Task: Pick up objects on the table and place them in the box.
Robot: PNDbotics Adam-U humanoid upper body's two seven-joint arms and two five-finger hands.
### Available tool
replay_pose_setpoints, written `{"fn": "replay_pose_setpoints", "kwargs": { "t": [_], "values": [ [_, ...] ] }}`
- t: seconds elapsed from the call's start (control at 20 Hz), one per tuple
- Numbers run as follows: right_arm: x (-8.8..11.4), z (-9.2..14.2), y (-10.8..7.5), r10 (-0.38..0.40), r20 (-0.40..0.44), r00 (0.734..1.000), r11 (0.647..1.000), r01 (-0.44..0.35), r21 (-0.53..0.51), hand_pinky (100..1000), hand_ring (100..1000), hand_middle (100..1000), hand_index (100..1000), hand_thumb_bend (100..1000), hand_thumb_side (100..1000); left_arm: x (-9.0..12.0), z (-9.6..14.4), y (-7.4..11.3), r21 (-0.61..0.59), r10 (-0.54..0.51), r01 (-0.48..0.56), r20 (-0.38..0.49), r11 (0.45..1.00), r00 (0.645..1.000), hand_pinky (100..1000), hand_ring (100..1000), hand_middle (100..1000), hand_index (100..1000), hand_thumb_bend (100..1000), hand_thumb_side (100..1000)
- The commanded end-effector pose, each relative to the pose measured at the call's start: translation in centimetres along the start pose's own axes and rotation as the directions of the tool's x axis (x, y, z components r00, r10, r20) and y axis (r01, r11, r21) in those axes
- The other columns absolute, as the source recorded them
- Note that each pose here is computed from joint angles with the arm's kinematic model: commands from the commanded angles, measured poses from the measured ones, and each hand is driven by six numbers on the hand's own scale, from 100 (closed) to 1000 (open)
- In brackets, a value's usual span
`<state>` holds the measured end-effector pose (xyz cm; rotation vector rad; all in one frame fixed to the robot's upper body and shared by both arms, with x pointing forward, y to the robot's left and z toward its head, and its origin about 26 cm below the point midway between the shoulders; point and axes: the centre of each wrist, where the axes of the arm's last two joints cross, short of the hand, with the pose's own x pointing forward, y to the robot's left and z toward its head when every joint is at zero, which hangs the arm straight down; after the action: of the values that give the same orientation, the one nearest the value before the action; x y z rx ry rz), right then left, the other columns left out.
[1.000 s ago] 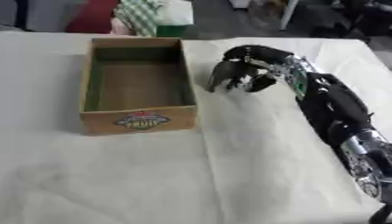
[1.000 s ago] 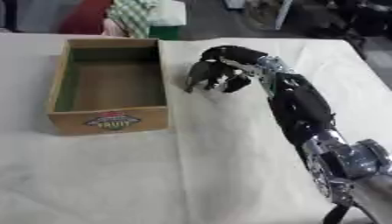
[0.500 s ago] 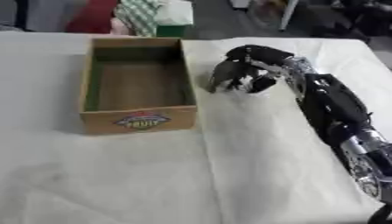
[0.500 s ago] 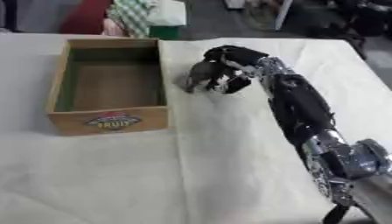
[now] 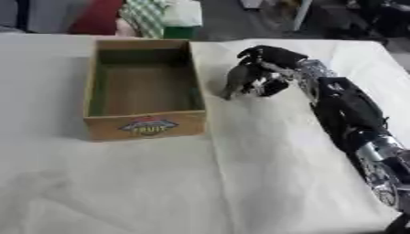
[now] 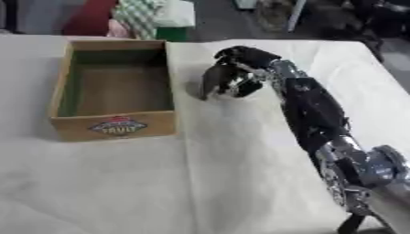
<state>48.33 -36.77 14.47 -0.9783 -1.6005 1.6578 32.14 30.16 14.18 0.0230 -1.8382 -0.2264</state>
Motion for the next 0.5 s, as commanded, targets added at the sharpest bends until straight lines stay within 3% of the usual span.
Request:
{"fn": "replay_pose_setpoints", "kwargs": {
  "t": [0.05, 0.25, 0.5],
  "values": [
    [-0.74, 0.21, -1.87, 0.043, -0.011, 0.999, 0.997, -0.044, -0.062, 967, 924, 865, 460, 101, 358, 0.78, -0.2, 0.23, -0.009, -0.023, 0.023, 0.022, 1.0, 0.999, 718, 700, 619, 585, 100, 919],
    [-0.77, 0.28, -1.95, 0.05, -0.01, 0.999, 0.993, -0.05, -0.105, 954, 876, 819, 351, 100, 330, 0.79, -0.19, 0.27, -0.007, -0.024, 0.024, 0.022, 1.0, 0.999, 718, 701, 619, 585, 100, 918],
    [-0.75, 0.17, -2.62, 0.06, 0.009, 0.998, 0.985, -0.058, -0.165, 942, 834, 779, 303, 100, 303, 0.81, -0.21, 0.26, -0.008, -0.022, 0.022, 0.023, 1.0, 0.999, 718, 701, 619, 585, 100, 919]
  ]
}}
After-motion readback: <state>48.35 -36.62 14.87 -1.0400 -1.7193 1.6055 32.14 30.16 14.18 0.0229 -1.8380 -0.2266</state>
